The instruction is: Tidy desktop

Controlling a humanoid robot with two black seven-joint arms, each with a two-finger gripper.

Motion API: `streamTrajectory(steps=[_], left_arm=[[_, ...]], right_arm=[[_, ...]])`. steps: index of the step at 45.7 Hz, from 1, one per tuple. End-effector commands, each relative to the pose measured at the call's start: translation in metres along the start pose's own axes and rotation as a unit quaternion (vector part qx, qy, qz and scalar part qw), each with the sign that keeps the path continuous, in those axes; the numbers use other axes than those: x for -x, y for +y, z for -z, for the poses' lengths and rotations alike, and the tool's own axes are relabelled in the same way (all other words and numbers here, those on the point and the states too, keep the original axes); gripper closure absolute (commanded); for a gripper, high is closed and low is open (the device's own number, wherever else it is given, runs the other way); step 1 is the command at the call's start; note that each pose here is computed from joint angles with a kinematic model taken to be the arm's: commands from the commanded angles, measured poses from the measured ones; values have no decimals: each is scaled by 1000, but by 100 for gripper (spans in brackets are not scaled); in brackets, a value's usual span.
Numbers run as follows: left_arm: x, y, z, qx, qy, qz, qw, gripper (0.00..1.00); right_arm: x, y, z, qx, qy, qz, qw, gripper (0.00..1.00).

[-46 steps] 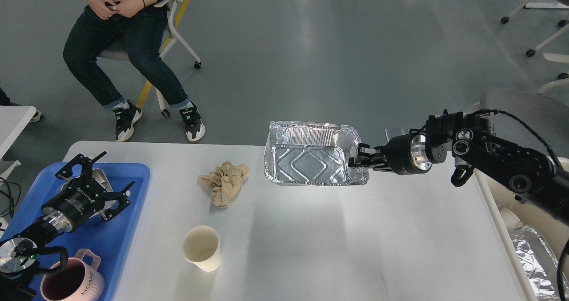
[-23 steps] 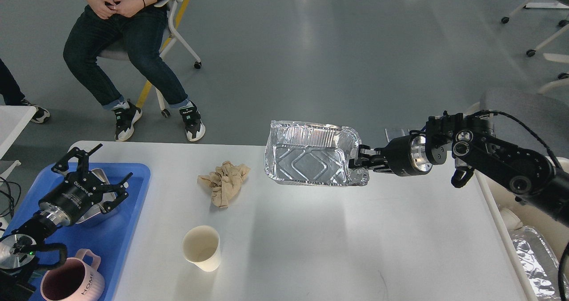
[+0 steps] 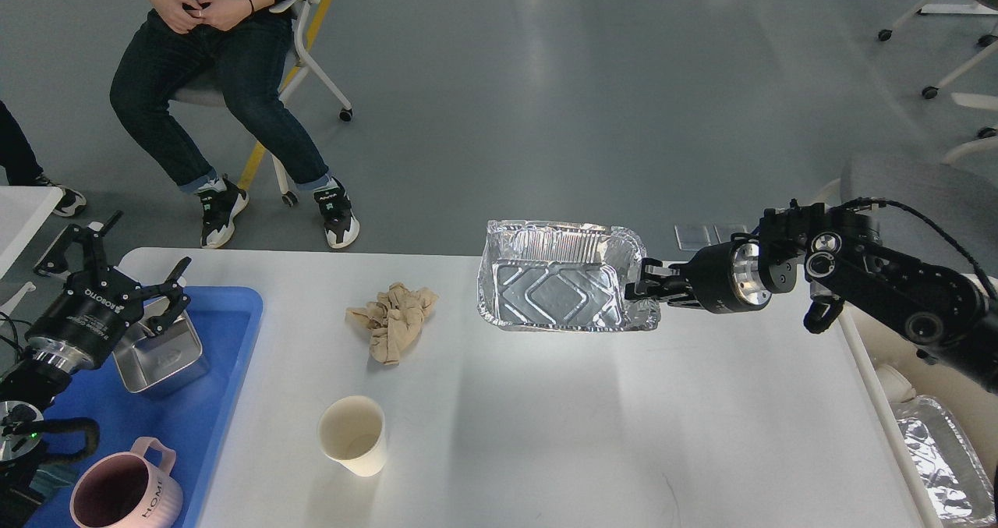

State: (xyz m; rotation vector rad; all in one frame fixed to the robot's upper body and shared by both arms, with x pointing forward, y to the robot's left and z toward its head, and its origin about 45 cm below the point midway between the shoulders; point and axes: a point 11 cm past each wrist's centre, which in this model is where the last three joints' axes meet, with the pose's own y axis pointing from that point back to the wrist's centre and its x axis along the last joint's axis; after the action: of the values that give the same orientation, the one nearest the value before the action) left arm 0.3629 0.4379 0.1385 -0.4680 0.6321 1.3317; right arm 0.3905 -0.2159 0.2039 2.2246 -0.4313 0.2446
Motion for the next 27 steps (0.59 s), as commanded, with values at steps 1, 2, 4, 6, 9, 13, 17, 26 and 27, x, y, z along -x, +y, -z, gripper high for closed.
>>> streamTrajectory(steps=[1,2,4,6,9,13,17,26,27], left_arm=[[0,-3,0,-34,-39,-4,999,3],[2,-5,-4,-42,-55,1,998,3],[1,-4,-18,-59,-94,2,994,3],[-2,1,-31,-75,-130,0,989,3],[-8,8,-47,-97,-175,-10,980,3],[-10,8,-67,-116,-234,-32,965,3],[-6,4,-74,-147,-288,-30,946,3],[18,1,-112,-195,-381,-5,904,3],[21,1,-115,-203,-390,-3,898,3]], right_arm=[[-2,2,-1,0,0,-3,1000,100],[-3,3,-2,1,0,-4,1000,100],[-3,5,-2,2,-1,-6,1000,100],[-3,5,-3,2,-2,-5,1000,100],[-4,5,-3,2,-2,-6,1000,100],[-4,5,-2,1,-2,-6,1000,100],[-5,5,-1,-1,-2,-8,1000,100],[-9,8,1,-6,-4,-15,1000,100],[-10,9,2,-7,-4,-16,1000,100]])
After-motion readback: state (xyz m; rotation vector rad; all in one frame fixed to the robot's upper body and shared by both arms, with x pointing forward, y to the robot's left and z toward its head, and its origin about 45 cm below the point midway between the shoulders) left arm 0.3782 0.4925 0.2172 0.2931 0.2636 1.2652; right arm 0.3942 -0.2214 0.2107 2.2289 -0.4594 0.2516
